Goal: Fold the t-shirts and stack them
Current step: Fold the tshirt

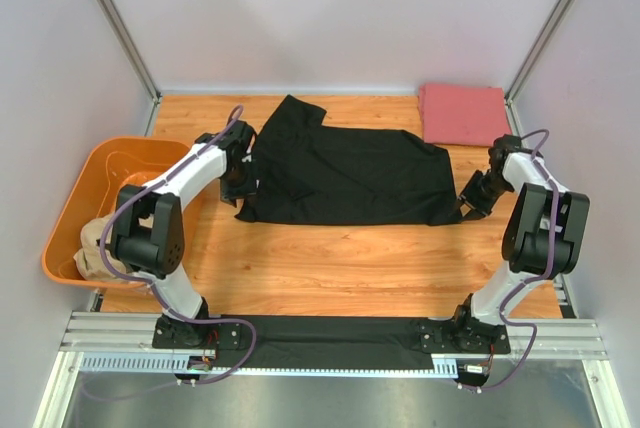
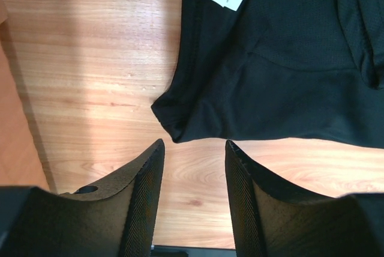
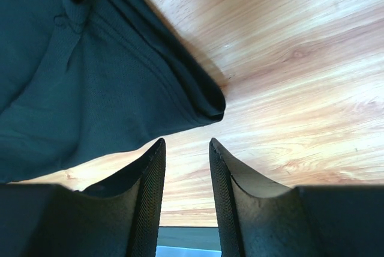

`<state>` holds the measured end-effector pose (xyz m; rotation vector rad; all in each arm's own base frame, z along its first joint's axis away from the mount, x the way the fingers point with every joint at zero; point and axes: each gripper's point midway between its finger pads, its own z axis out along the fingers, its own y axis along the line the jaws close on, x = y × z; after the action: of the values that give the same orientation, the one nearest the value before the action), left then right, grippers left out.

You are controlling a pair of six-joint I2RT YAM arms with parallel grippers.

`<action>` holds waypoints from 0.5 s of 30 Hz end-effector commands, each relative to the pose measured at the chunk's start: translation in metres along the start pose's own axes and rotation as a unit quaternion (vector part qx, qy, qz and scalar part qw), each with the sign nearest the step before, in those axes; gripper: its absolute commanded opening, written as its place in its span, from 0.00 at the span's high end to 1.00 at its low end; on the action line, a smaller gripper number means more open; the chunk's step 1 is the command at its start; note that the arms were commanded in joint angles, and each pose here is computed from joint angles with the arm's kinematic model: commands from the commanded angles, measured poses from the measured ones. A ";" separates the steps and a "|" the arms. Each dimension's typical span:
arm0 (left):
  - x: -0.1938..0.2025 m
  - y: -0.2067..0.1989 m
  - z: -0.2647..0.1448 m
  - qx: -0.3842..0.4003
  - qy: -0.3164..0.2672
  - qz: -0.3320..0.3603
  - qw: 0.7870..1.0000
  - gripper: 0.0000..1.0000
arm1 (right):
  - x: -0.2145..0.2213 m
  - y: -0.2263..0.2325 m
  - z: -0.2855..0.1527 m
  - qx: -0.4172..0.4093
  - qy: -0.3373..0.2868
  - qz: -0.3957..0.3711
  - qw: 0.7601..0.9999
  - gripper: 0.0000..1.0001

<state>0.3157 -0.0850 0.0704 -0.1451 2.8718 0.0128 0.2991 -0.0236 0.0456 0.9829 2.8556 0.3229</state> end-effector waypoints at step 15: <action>0.008 0.003 0.030 0.012 0.036 0.006 0.999 0.56 | -0.018 -0.011 0.008 0.024 -0.017 -0.008 1.000 0.61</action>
<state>0.3130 -0.0814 0.0449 -0.1576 2.9360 -0.0084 0.2965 -0.0324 0.0358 0.9975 2.8771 0.2735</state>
